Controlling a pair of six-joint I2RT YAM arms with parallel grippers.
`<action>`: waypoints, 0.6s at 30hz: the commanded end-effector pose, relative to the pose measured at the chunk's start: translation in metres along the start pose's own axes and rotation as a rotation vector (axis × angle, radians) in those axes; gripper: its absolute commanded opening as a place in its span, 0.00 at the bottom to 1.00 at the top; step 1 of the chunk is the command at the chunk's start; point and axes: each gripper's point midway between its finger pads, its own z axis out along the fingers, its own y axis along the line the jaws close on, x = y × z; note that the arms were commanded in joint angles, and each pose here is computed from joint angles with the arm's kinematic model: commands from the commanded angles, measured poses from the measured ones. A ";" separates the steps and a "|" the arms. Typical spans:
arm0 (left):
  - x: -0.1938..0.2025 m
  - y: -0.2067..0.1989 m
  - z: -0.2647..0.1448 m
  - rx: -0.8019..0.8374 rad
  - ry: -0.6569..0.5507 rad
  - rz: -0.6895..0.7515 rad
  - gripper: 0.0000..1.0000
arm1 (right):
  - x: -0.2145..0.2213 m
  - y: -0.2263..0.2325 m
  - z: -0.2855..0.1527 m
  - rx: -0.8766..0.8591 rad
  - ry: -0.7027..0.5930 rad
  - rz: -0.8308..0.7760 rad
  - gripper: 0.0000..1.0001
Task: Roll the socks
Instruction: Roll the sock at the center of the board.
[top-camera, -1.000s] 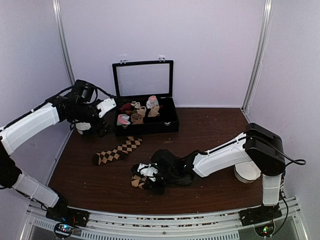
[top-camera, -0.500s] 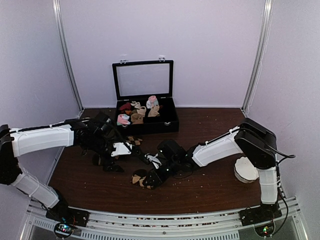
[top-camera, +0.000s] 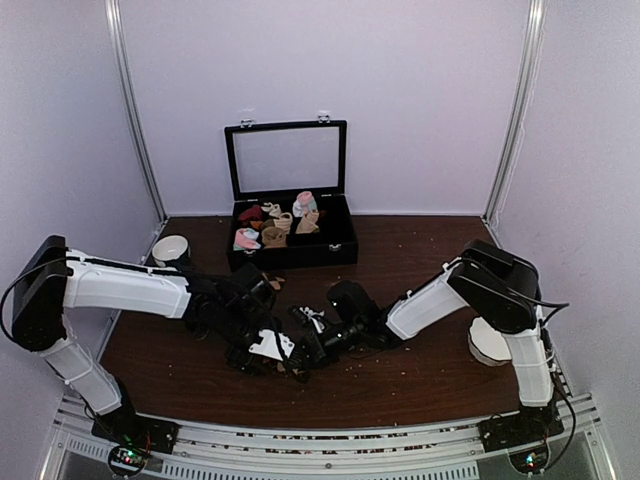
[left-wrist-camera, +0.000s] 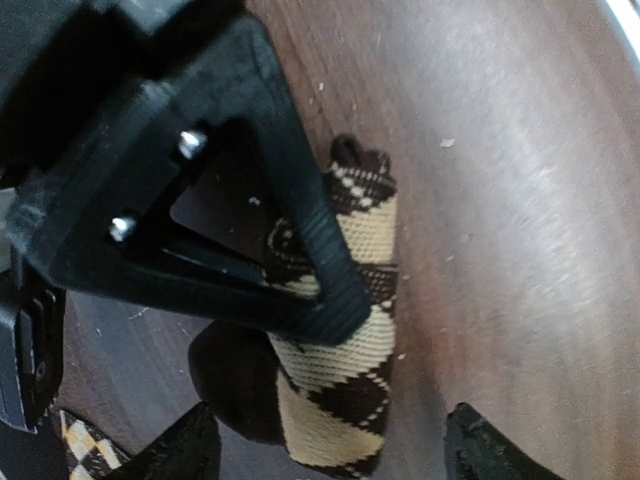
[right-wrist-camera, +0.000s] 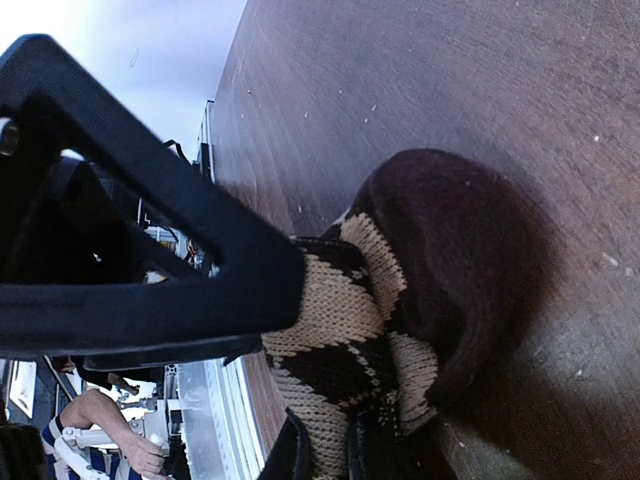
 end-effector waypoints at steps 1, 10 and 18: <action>0.004 0.021 0.012 -0.102 0.043 0.063 0.73 | 0.061 -0.076 -0.001 0.200 0.124 0.250 0.00; -0.011 0.013 0.024 -0.054 0.014 0.056 0.47 | 0.062 -0.084 -0.013 0.175 0.079 0.294 0.00; 0.003 0.002 0.037 0.004 0.081 0.025 0.45 | 0.056 -0.079 -0.013 0.161 0.063 0.286 0.00</action>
